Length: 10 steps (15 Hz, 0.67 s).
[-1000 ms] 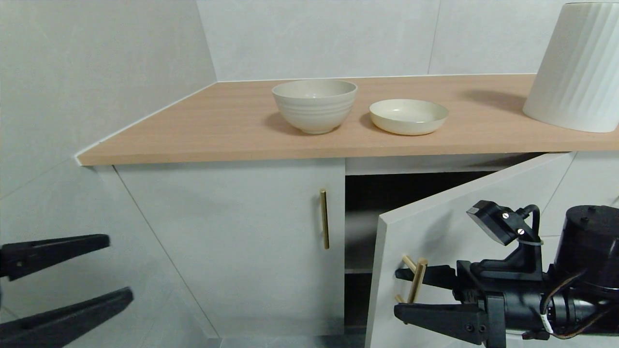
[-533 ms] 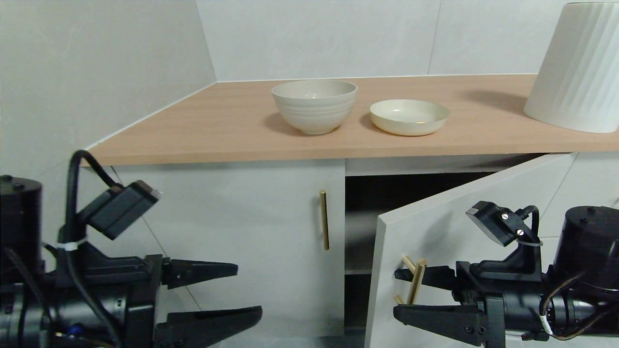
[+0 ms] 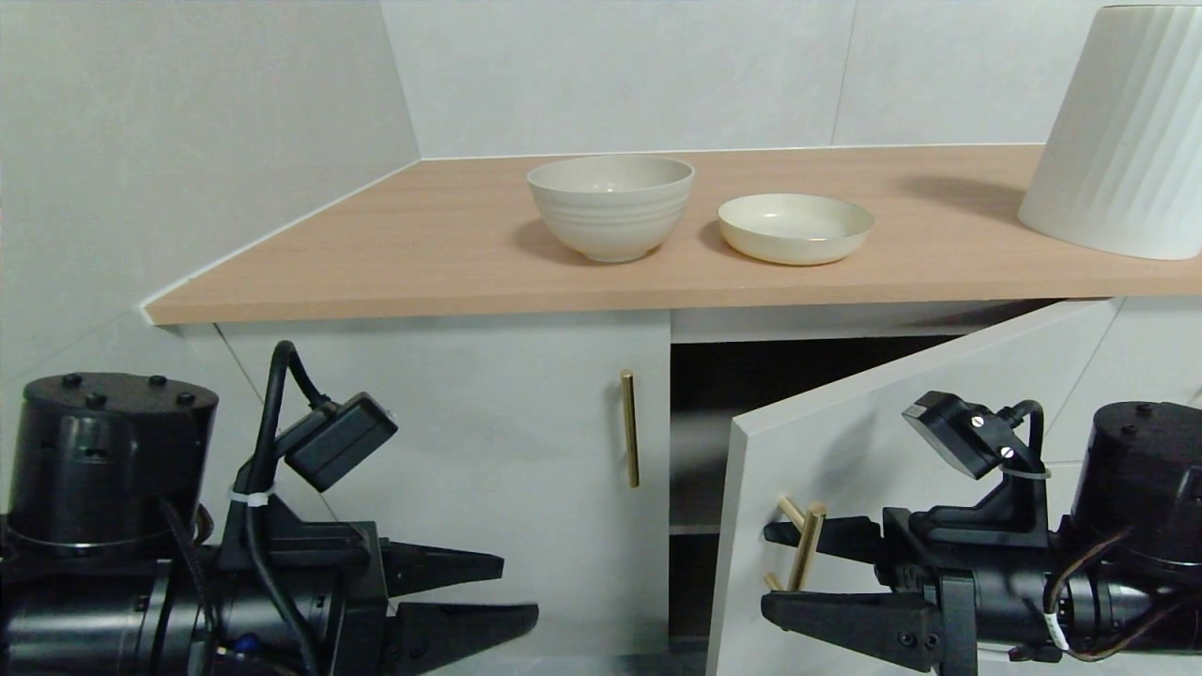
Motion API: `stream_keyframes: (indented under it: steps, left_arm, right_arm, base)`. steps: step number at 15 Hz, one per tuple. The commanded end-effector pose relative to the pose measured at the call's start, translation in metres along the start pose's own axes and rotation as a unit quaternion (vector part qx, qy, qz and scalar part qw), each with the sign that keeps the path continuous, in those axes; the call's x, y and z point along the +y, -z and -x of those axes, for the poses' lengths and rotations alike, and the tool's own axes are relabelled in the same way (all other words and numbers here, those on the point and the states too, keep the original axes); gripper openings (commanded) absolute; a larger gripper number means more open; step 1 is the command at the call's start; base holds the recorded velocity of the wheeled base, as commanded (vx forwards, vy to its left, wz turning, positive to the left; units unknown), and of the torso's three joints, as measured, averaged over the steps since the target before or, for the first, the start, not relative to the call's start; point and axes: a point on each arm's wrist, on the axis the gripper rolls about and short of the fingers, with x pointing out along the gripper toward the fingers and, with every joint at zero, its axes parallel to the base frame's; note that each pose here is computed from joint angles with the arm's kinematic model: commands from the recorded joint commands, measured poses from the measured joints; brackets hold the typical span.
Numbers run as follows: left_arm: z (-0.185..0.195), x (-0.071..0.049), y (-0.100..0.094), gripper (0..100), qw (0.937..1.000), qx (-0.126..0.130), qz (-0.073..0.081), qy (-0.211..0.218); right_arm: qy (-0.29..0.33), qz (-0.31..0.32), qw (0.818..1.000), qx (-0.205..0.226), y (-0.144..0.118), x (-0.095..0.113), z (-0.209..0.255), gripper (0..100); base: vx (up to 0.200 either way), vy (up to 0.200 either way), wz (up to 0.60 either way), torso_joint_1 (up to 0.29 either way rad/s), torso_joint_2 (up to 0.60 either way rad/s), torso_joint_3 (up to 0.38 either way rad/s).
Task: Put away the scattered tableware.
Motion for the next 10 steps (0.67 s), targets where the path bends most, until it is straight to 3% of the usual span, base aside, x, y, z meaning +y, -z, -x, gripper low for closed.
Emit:
stream_keyframes:
  steps: [1, 5, 7, 10]
  left_arm:
    - [-0.001, -0.001, -0.001, 0, 1.0000, -0.001, -0.002, 0.002]
    - [-0.005, -0.003, -0.010, 0, 0.9999, -0.005, -0.010, 0.010]
    - [-0.015, -0.001, -0.022, 0, 0.9991, -0.029, -0.024, 0.017]
    - [-0.061, 0.008, -0.028, 0, 0.9969, -0.044, -0.054, 0.036]
  right_arm:
    - [0.002, -0.004, 1.000, 0.003, 0.001, -0.001, -0.001, 100]
    - [0.001, -0.002, 1.000, 0.001, 0.000, -0.001, -0.001, 100]
    - [0.000, 0.002, 1.000, -0.003, -0.002, 0.001, 0.000, 100]
    - [-0.001, 0.003, 1.000, -0.005, -0.003, 0.002, 0.001, 100]
  base:
    - [0.000, 0.000, 0.00, 0.000, 0.00, 0.000]
    - [0.000, 0.000, 0.00, 0.000, 0.00, 0.000]
    - [0.000, 0.000, 0.00, 0.000, 0.00, 0.000]
    - [0.000, 0.000, 0.00, 0.000, 0.00, 0.000]
